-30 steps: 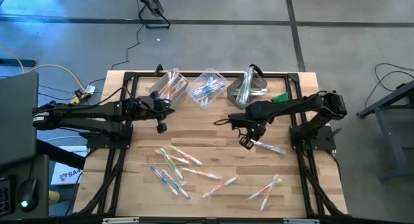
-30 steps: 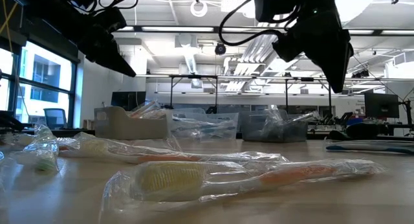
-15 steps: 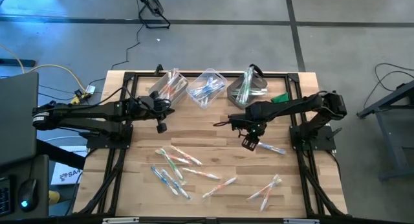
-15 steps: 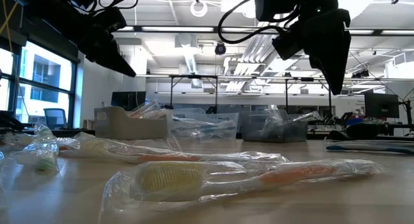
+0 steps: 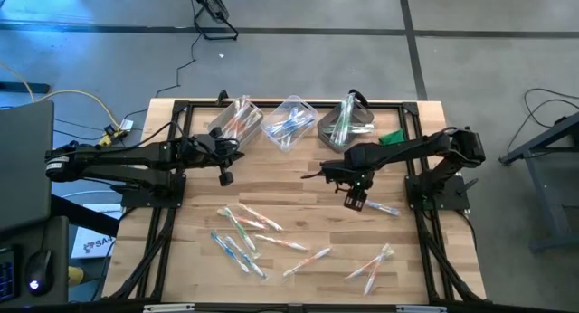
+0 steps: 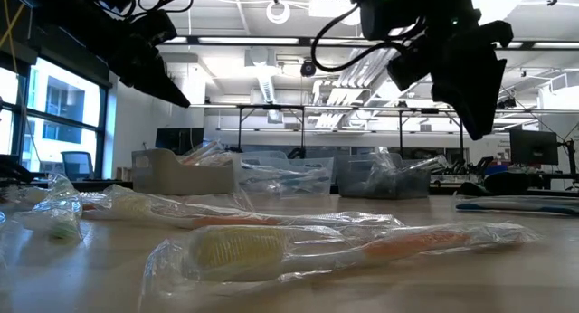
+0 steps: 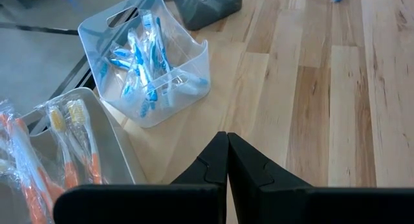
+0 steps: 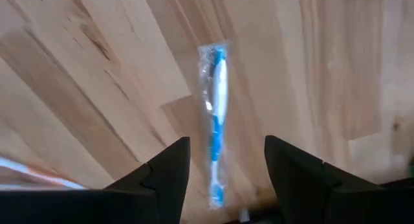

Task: Pick & Place Toothbrushes
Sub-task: Put the blue toothbrush into the transparent bin

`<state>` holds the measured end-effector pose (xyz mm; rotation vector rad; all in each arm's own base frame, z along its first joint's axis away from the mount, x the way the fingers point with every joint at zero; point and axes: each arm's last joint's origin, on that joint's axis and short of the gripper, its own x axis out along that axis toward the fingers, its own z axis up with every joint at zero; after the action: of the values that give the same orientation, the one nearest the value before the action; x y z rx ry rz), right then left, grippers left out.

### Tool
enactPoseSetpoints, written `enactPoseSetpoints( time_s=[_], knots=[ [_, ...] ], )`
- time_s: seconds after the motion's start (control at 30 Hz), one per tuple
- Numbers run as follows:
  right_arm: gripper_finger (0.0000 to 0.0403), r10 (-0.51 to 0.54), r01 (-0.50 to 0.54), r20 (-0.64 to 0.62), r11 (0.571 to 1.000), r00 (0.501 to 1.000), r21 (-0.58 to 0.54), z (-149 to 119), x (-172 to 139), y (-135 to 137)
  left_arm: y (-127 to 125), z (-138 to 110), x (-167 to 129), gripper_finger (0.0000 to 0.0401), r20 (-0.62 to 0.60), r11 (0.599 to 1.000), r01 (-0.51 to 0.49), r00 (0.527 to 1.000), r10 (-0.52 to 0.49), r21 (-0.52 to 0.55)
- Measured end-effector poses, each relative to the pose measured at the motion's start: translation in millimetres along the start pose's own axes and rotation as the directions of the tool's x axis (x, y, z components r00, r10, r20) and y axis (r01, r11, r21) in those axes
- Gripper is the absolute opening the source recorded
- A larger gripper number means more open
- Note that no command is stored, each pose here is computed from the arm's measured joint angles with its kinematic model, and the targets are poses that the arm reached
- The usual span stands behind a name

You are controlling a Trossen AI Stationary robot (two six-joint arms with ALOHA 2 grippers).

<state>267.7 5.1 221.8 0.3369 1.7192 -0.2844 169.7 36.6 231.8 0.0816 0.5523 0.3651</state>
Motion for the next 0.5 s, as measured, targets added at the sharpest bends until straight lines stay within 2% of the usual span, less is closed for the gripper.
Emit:
enactPoseSetpoints(
  time_s=[0.2, 0.37, 0.5],
  knots=[
    [0.0191, -0.041, 0.039, -0.026, 0.997, 0.999, -0.074, -2.9, 10.0, -5.0, 0.0, 0.0, 0.0, 0.0001, 0.0, 1.0, 0.0, 1.0, 0.0, 0.0],
    [0.0191, 0.01, -0.015, -0.102, 0.999, 0.995, -0.052, -10.7, 33.1, -7.1, 0.0, -0.1, 0.0, 0.0001, -0.001, 1.0, 0.0, 1.0, 0.0, -0.007],
    [0.0191, 0.057, -0.063, -0.087, 0.996, 0.995, -0.061, -11.1, 40.2, -0.5, -0.1, -0.8, 0.0, 0.0001, -0.008, 1.0, 0.001, 1.0, -0.001, -0.031]
  ],
)
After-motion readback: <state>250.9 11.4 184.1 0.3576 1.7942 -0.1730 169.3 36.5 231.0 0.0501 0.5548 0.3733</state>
